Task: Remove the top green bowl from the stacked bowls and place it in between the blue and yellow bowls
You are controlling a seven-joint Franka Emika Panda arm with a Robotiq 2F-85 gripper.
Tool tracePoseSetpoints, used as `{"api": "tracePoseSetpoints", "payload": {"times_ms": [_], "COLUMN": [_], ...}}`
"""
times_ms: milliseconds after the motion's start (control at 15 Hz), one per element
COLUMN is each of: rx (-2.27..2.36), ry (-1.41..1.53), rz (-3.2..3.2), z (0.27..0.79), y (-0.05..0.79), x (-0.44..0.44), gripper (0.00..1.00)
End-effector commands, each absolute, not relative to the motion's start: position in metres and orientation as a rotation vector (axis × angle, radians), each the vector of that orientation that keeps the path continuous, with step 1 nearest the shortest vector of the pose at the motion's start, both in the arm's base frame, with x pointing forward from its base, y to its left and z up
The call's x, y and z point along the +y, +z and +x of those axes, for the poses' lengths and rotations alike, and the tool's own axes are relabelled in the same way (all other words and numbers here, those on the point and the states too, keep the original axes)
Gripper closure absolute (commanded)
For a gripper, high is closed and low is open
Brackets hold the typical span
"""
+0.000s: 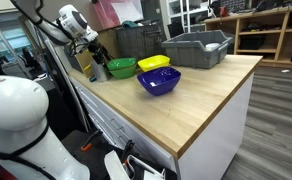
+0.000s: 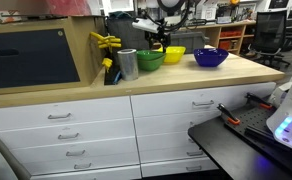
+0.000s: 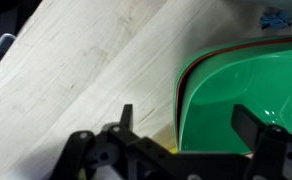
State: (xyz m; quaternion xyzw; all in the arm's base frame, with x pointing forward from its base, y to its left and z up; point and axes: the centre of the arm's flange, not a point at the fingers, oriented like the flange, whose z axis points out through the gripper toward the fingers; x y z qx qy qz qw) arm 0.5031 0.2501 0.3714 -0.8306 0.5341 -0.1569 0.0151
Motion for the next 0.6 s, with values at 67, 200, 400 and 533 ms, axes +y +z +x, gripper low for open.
{"api": "tracePoseSetpoints", "payload": {"times_ms": [67, 200, 400, 533], "rx": [1.674, 1.679, 1.674, 1.667], "ry": [-0.480, -0.475, -0.475, -0.477], "rz": [-2.537, -2.531, -2.530, -2.530], "z": [0.511, 0.514, 0.517, 0.518], "y": [0.359, 0.353, 0.345, 0.343], "x": [0.252, 0.251, 0.251, 0.251], "gripper": [0.00, 0.00, 0.26, 0.42]}}
